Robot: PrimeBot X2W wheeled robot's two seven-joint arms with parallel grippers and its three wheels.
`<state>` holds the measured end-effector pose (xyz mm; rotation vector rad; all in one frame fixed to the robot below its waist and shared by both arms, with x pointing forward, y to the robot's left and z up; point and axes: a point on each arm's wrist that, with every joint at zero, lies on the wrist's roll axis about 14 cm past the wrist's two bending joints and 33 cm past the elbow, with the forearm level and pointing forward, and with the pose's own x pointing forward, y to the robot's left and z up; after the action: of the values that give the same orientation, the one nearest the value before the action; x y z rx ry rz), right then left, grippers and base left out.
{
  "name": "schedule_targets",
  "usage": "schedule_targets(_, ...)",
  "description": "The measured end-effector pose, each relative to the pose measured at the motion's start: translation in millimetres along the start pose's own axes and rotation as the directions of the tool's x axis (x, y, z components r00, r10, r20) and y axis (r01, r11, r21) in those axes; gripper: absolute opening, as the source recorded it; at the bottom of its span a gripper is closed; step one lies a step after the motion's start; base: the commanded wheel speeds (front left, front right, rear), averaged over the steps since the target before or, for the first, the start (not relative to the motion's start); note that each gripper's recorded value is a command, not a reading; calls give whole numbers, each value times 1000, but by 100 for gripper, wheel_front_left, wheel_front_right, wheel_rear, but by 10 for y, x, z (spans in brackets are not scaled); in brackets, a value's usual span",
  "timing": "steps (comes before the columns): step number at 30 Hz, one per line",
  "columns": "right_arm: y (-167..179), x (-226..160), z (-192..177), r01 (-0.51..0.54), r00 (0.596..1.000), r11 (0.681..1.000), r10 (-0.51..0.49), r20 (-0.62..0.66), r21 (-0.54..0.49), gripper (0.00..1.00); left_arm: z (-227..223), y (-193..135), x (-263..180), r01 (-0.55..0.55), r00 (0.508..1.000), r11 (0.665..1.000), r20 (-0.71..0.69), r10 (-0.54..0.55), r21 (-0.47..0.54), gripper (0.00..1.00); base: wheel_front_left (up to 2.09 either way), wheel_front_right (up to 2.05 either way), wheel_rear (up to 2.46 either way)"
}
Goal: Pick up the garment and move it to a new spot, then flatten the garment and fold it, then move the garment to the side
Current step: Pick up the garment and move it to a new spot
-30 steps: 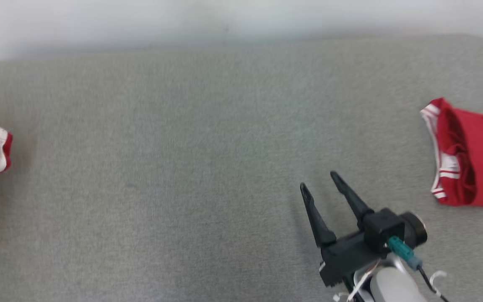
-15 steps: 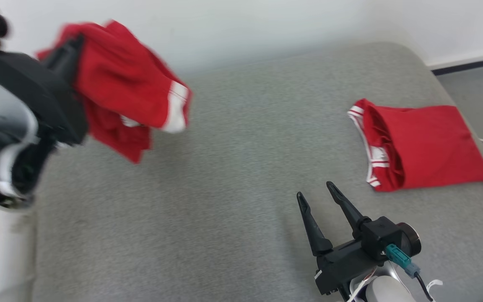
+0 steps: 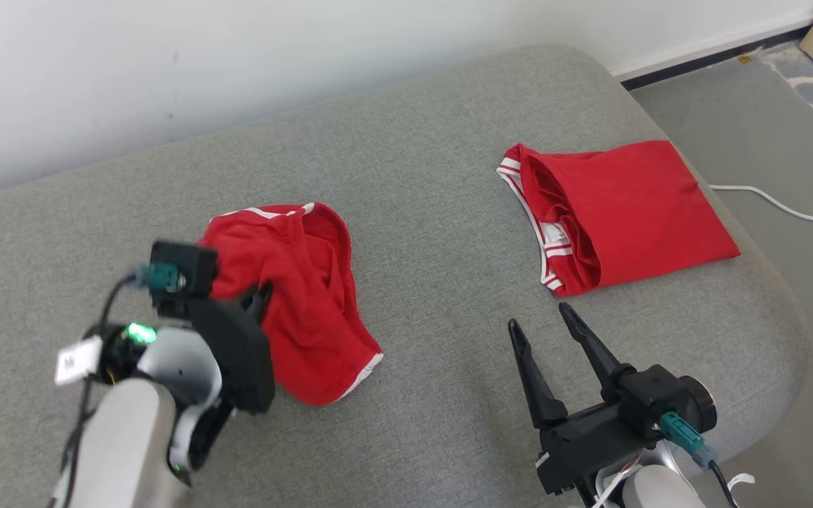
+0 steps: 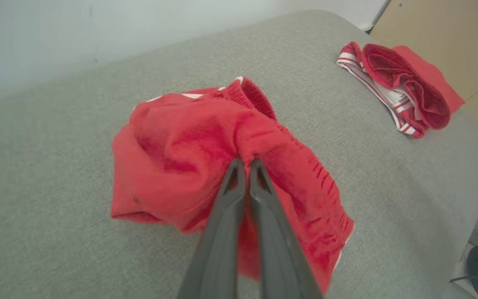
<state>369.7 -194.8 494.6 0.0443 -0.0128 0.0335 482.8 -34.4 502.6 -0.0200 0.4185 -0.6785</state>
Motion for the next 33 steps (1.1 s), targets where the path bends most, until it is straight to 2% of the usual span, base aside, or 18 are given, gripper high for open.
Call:
schedule_targets(2, -38, -9, -9, 13, 1000, 1000, -13, -2, 2, 100, -187, 1, 39, -14, 1000, 1000, -9, 14, -17, 0, 0, 0, 0)
schedule_targets(3, -61, -9, -5, 20, 1000, 1000, -20, -1, 2, 100, -252, -25, 47, -12, 1000, 1000, -3, 12, -26, 36, 0, 0, 0)
schedule_targets(4, -75, -11, -4, 25, 1000, 1000, -25, 0, 2, 100, -276, -49, 50, -13, 1000, 998, 20, 14, -54, 100, 0, 0, 0)
schedule_targets(8, -126, -23, -23, 41, 999, 999, -41, -3, -3, 100, -229, -76, 17, -24, 993, 996, 110, 33, -83, 100, 0, 0, 0)
schedule_targets(11, -116, -16, -39, 39, 999, 999, -39, -4, -7, 100, -135, 37, -152, -58, 967, 991, 241, 87, -123, 100, 0, 0, 0)
schedule_targets(16, -131, 16, 36, 38, 999, 999, -38, 22, -15, 100, 156, 363, -516, -162, 882, 976, 422, 209, -144, 100, 0, 0, 0)
schedule_targets(19, -103, 42, 89, 24, 999, 999, -22, 39, -28, 100, 228, 554, -796, -225, 816, 956, 500, 290, -187, 100, 0, 0, 0)
schedule_targets(22, -69, 99, 167, 5, 998, 999, -3, 63, -37, 100, 157, 727, -1069, -295, 769, 931, 525, 365, -215, 100, 0, 0, 0)
schedule_targets(25, -60, 138, 203, -9, 997, 999, 12, 72, -49, 100, -16, 843, -1307, -358, 745, 906, 516, 423, -225, 100, 0, 0, 0)
schedule_targets(31, 31, 179, 221, -50, 996, 997, 54, 76, -58, 100, -456, 968, -1718, -461, 729, 858, 454, 512, -228, 100, 0, 0, 0)
schedule_targets(33, 59, 180, 229, -61, 995, 997, 65, 78, -55, 100, -510, 950, -1823, -476, 721, 851, 455, 522, -222, 100, 0, 0, 0)
